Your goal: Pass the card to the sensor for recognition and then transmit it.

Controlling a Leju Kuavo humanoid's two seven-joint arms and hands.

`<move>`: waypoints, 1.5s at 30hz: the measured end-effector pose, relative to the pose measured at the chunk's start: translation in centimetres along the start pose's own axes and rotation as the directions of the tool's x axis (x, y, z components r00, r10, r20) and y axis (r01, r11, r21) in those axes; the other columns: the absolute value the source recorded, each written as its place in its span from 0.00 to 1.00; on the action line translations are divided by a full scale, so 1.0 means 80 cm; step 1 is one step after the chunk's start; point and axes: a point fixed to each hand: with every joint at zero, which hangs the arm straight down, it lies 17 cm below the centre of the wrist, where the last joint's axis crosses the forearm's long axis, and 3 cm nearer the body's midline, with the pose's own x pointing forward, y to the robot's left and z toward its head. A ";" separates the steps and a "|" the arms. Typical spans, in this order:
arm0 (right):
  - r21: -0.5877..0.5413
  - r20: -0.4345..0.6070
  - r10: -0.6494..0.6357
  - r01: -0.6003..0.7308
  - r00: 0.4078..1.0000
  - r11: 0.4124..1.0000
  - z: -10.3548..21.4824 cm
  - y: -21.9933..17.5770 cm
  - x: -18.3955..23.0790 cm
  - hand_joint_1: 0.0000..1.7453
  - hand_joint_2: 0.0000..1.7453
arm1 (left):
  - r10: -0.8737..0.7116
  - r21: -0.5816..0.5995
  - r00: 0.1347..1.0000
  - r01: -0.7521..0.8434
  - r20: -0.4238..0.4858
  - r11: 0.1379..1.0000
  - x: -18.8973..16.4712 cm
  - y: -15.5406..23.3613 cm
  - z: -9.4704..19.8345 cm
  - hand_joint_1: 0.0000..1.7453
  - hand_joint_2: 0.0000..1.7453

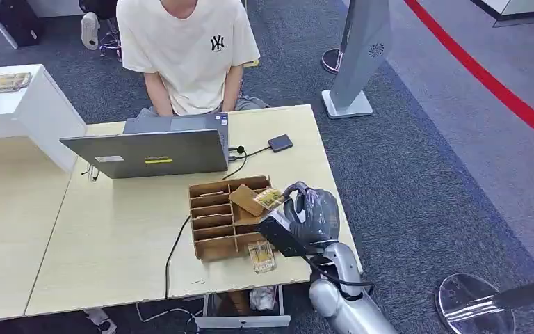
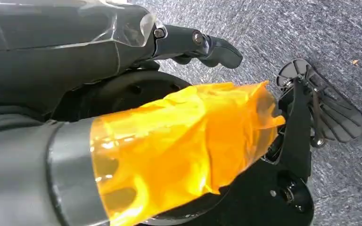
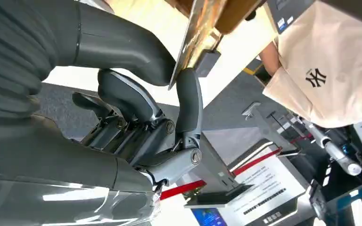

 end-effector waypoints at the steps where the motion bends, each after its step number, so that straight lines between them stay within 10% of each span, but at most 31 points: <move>1: -0.007 0.001 -0.006 0.006 1.000 1.000 -0.001 -0.004 0.000 1.00 1.00 | 0.002 0.000 1.000 -0.002 0.000 1.000 0.000 0.000 0.000 0.00 0.00; 45: -0.065 0.082 -0.076 0.081 0.994 0.995 -0.027 -0.045 0.033 1.00 1.00 | 0.014 0.016 1.000 -0.014 -0.019 1.000 -0.012 0.004 -0.001 0.00 0.00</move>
